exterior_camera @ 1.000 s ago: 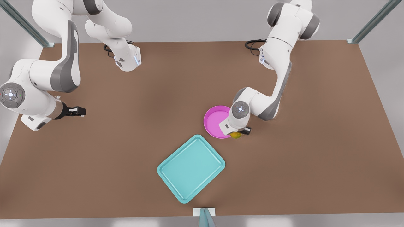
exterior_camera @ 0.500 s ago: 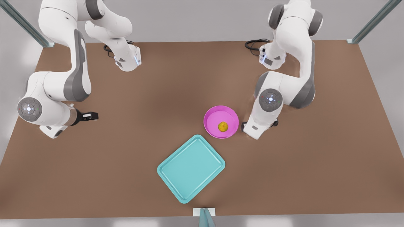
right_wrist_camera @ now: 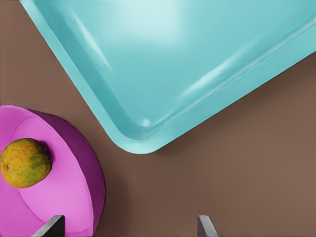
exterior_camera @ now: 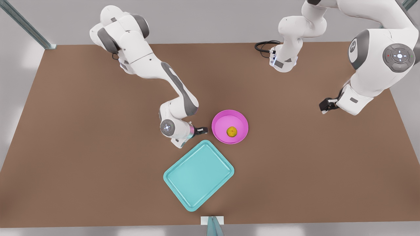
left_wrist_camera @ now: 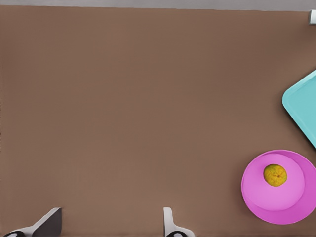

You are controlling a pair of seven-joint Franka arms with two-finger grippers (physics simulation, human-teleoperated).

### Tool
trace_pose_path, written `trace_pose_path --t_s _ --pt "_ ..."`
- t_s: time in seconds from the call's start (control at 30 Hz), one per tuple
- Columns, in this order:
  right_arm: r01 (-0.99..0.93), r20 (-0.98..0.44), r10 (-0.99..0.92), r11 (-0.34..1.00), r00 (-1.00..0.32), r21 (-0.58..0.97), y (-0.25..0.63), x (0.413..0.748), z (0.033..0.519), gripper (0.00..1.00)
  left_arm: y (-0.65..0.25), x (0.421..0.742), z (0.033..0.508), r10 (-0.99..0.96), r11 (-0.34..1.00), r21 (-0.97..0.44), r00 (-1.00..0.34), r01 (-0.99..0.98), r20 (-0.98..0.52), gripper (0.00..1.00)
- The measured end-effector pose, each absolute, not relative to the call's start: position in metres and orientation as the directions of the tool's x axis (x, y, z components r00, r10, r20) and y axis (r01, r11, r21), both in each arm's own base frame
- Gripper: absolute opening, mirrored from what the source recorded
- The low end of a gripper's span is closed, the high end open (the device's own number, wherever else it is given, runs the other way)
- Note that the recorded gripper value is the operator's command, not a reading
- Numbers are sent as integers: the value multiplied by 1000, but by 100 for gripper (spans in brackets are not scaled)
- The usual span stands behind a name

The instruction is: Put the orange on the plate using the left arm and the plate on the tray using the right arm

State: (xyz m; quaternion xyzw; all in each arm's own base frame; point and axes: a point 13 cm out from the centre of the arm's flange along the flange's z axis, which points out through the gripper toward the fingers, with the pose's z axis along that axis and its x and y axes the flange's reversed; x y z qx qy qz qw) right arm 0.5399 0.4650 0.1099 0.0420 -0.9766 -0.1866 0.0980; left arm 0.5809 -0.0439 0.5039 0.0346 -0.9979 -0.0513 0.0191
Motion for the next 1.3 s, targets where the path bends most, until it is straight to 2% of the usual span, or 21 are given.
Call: trace_pose_path --t_s 0.17,0.47,1.23,1.3 --pt "22 124 -28 923 -992 385 483 546 103 100 -25 574 503 -62 996 65 -994 -57 86 100" --pt "76 134 23 910 -991 408 516 529 97 100 -53 566 495 29 999 27 -990 33 139 100" --pt "100 200 22 915 -980 391 548 491 50 100 -52 574 494 75 996 35 -990 80 117 100" --pt "100 202 21 915 -979 390 549 490 47 83 -51 574 494 76 996 35 -990 81 117 100"
